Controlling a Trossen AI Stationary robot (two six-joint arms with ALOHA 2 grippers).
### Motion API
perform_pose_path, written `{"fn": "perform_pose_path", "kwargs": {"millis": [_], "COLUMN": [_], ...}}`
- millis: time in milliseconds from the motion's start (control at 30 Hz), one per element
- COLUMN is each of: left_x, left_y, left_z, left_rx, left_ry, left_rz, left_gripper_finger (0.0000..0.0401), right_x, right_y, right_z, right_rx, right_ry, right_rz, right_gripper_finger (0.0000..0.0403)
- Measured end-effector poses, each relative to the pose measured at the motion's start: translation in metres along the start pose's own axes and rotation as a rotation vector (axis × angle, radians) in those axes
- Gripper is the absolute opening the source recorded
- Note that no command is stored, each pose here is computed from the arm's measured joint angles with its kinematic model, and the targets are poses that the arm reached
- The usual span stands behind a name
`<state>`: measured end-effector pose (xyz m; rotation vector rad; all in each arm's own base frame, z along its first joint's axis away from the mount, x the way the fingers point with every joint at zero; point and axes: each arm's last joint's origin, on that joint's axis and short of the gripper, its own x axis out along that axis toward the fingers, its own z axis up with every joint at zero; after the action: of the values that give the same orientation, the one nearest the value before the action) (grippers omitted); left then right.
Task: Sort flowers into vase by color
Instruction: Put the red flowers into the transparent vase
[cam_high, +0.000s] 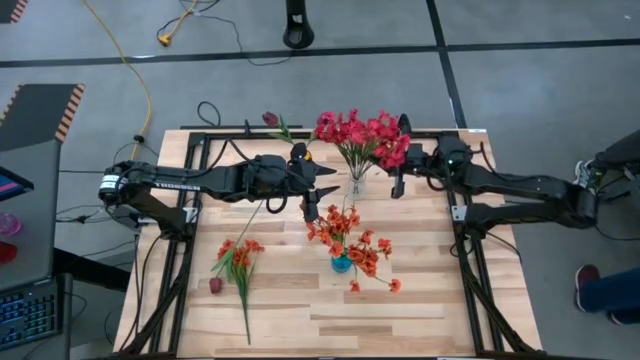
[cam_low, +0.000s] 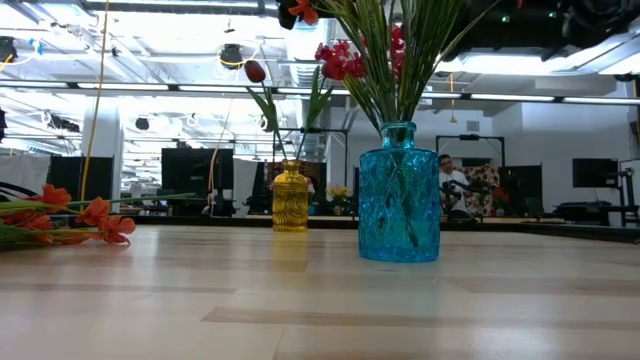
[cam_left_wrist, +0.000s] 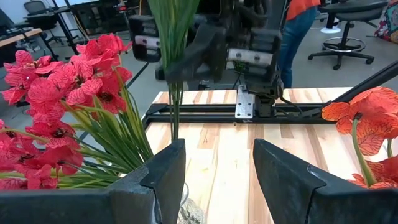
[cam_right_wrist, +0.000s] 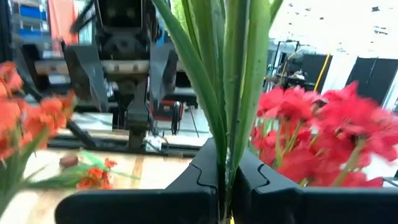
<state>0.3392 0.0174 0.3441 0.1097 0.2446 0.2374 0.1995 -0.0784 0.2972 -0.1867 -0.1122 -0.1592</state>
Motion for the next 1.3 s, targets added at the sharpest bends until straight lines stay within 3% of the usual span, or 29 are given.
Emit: {"fn": "perform_pose_path", "kwargs": {"millis": [667, 1300], "left_x": [0.0, 0.0], "left_y": [-0.001, -0.001], "left_z": [0.0, -0.004], "left_rx": [-0.022, -0.043], "left_ry": [-0.001, 0.04], "left_rz": [-0.025, -0.024], "left_gripper_finger": [0.0176, 0.0176], "right_x": [0.023, 0.021], "right_y": [0.001, 0.003], "right_z": [-0.044, -0.052], "right_rx": [0.068, 0.094], "right_ry": [0.208, 0.298], "right_rz": [0.029, 0.041], "right_gripper_finger": [0.004, 0.0055]}}
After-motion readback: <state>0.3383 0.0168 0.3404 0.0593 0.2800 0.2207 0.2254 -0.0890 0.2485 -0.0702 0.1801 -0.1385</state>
